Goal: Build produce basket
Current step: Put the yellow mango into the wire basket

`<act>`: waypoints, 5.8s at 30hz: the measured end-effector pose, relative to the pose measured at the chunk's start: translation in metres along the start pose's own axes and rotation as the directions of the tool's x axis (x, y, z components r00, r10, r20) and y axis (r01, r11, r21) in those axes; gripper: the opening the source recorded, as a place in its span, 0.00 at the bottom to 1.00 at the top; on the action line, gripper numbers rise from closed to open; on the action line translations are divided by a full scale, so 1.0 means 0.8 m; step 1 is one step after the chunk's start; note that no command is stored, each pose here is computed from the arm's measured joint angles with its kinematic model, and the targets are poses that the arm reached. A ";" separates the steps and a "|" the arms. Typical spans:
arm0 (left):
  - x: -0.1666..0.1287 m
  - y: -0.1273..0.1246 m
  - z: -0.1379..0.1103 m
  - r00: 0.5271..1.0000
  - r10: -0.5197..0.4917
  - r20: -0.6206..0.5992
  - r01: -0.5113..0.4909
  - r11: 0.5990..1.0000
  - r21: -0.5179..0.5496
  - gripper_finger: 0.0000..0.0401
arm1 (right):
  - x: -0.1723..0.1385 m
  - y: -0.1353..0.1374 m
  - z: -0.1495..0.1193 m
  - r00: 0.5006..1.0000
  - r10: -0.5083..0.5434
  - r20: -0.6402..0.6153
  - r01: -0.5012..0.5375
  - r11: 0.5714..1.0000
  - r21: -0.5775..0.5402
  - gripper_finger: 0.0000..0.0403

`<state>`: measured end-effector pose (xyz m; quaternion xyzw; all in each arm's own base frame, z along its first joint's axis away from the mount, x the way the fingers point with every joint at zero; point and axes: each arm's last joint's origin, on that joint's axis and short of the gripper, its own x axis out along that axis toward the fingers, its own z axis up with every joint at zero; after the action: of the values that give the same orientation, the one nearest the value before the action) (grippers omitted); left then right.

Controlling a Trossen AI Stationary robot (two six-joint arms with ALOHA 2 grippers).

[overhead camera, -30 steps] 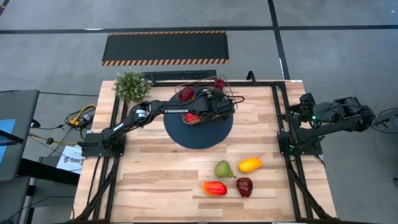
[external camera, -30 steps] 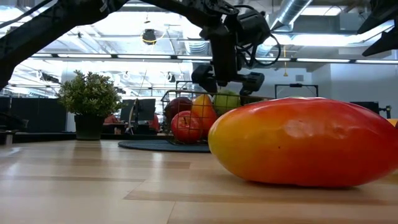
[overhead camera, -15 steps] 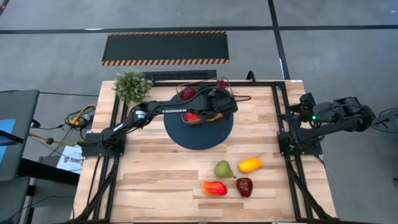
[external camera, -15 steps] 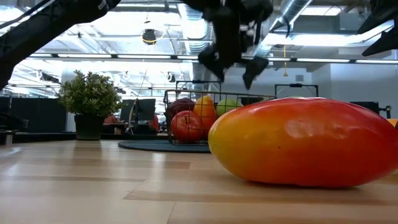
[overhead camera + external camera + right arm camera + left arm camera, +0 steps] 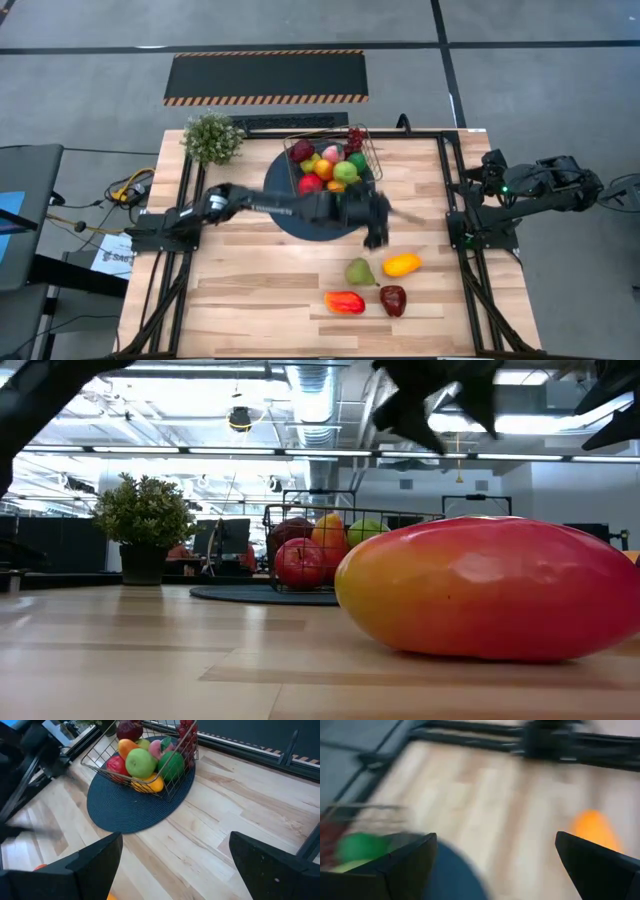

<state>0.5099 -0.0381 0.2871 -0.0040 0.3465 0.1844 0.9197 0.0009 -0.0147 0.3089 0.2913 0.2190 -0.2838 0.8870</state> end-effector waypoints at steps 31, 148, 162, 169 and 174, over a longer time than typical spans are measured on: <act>0.088 -0.130 -0.076 0.905 -0.227 0.359 0.177 0.970 0.169 0.98 | 0.000 0.000 0.000 1.000 0.000 0.000 0.000 0.999 0.051 0.96; -0.090 0.179 -0.146 0.994 0.104 0.010 -0.104 0.994 -0.015 0.59 | 0.022 0.001 -0.017 0.997 -0.026 -0.074 0.027 1.000 0.009 0.96; -0.068 0.189 -0.154 0.988 0.151 -0.037 -0.151 0.989 -0.004 0.59 | 0.022 0.001 -0.018 0.996 -0.016 -0.089 0.019 0.999 0.026 0.96; -0.069 0.192 -0.159 0.975 0.211 -0.075 -0.210 0.977 0.019 0.65 | 0.022 0.001 -0.018 0.996 -0.017 -0.089 0.019 0.999 0.026 0.96; -0.069 0.191 -0.159 0.976 0.205 -0.078 -0.204 0.979 0.021 0.78 | 0.022 0.001 -0.018 0.996 -0.017 -0.089 0.019 0.999 0.026 0.96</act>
<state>0.3385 0.0683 0.2441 0.0303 0.3829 0.2752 0.8813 0.0113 -0.0112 0.2892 0.3135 0.2567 -0.2815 0.8698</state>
